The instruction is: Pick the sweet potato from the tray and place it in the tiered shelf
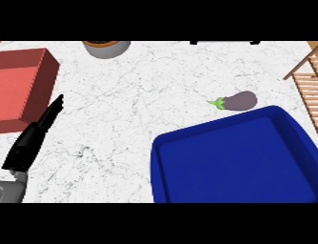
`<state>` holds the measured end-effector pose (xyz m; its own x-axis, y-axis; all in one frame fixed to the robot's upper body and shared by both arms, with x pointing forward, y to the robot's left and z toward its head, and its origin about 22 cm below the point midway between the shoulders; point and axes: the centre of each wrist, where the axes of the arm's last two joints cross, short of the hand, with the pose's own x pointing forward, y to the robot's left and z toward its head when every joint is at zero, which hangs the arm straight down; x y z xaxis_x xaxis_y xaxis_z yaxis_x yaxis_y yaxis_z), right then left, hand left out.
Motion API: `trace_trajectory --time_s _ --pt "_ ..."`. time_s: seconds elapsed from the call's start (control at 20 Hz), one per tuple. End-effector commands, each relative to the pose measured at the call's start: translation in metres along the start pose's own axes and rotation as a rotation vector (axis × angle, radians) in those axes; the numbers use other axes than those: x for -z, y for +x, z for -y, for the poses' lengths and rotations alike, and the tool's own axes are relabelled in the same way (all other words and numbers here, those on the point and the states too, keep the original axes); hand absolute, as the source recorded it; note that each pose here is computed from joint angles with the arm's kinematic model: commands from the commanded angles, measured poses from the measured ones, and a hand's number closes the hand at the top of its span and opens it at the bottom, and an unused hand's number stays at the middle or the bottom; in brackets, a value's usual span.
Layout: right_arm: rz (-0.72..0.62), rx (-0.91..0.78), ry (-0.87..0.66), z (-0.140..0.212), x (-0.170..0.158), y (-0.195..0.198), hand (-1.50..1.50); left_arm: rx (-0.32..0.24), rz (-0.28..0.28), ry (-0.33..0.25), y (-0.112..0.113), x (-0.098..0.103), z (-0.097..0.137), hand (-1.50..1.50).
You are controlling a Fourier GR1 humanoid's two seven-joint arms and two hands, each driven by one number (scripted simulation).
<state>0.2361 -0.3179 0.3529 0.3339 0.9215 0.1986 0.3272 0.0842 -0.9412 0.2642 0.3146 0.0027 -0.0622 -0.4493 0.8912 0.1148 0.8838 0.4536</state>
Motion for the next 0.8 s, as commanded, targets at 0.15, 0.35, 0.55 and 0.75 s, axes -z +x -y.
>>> trace_trajectory --time_s 0.15,0.35,0.55,0.75 --pt "0.019 0.049 0.073 -0.037 0.016 -0.036 1.50 0.019 -0.004 -0.009 0.011 -0.001 0.002 0.00" --pt "0.023 0.065 0.112 -0.072 0.019 -0.053 1.50 -0.014 0.008 0.004 0.002 0.001 0.008 0.00" --pt "-0.005 0.050 0.106 -0.088 0.028 -0.077 1.50 0.006 0.006 0.014 0.012 0.013 -0.001 0.00" --pt "-0.045 -0.010 0.115 -0.113 0.020 -0.080 1.50 0.003 0.003 0.006 0.018 0.005 0.020 0.00"
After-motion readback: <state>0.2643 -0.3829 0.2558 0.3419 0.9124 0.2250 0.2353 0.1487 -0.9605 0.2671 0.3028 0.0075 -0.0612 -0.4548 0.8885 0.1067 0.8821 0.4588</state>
